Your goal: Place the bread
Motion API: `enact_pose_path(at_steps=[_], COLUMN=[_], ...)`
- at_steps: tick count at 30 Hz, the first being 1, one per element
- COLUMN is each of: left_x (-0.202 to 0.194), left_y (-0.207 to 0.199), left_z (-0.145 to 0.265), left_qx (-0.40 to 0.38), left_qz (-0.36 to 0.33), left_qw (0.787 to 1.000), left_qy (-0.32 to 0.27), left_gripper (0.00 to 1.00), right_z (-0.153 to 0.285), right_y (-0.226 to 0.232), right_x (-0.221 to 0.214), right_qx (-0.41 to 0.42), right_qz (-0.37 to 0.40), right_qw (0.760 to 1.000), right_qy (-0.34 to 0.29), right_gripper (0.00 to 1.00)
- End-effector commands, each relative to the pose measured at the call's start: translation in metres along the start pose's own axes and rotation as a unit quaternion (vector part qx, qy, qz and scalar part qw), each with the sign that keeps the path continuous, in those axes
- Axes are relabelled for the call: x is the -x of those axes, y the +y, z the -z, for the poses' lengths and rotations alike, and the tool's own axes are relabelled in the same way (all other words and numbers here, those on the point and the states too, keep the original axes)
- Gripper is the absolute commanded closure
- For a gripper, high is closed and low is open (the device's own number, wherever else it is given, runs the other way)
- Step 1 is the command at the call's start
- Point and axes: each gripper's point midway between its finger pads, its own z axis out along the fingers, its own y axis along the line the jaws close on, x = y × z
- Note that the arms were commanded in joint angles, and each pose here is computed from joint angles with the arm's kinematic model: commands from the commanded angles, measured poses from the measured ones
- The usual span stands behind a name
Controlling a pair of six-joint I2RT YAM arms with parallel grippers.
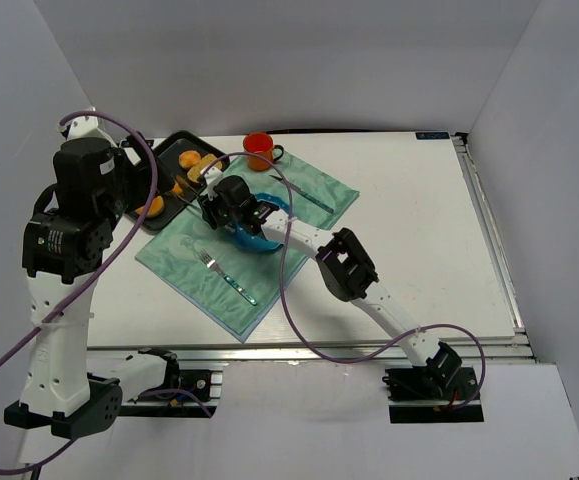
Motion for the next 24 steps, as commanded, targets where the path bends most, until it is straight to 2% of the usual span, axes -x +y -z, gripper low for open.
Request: enact_pose_path(at_steps=[1, 7, 8, 10, 11, 14, 16, 19, 24], left_x=[0.001, 0.001, 0.001, 0.001, 0.000, -0.001, -0.003, -0.002, 0.000], left_y=[0.003, 0.004, 0.004, 0.005, 0.005, 0.006, 0.006, 0.007, 0.003], left_z=[0.004, 0.004, 0.004, 0.004, 0.004, 0.004, 0.004, 0.005, 0.006], left_qx=[0.003, 0.006, 0.007, 0.006, 0.007, 0.009, 0.008, 0.008, -0.001], left_qz=[-0.005, -0.005, -0.005, -0.005, -0.004, -0.004, -0.004, -0.003, 0.010], left_qw=[1.000, 1.000, 1.000, 1.000, 1.000, 1.000, 1.000, 1.000, 1.000], left_qy=[-0.007, -0.008, -0.008, -0.008, -0.007, -0.006, -0.005, -0.010, -0.014], left_gripper=[0.05, 0.05, 0.05, 0.05, 0.05, 0.05, 0.05, 0.05, 0.05], right_z=[0.001, 0.001, 0.001, 0.001, 0.002, 0.006, 0.014, 0.033, 0.070], right_y=[0.006, 0.007, 0.007, 0.007, 0.007, 0.008, 0.012, 0.019, 0.026], right_x=[0.039, 0.041, 0.042, 0.044, 0.045, 0.054, 0.069, 0.094, 0.158], right_qx=[0.002, 0.004, 0.004, 0.005, 0.004, 0.005, 0.009, 0.015, 0.017], right_qz=[0.015, 0.017, 0.017, 0.018, 0.018, 0.014, 0.002, -0.026, -0.037], right_qw=[0.998, 0.998, 0.998, 0.998, 0.998, 0.998, 0.997, 0.995, 0.989], right_qy=[-0.054, -0.058, -0.059, -0.061, -0.062, -0.069, -0.079, -0.091, -0.142], right_gripper=[0.53, 0.64, 0.70, 0.76, 0.83, 0.93, 0.92, 1.00, 1.00])
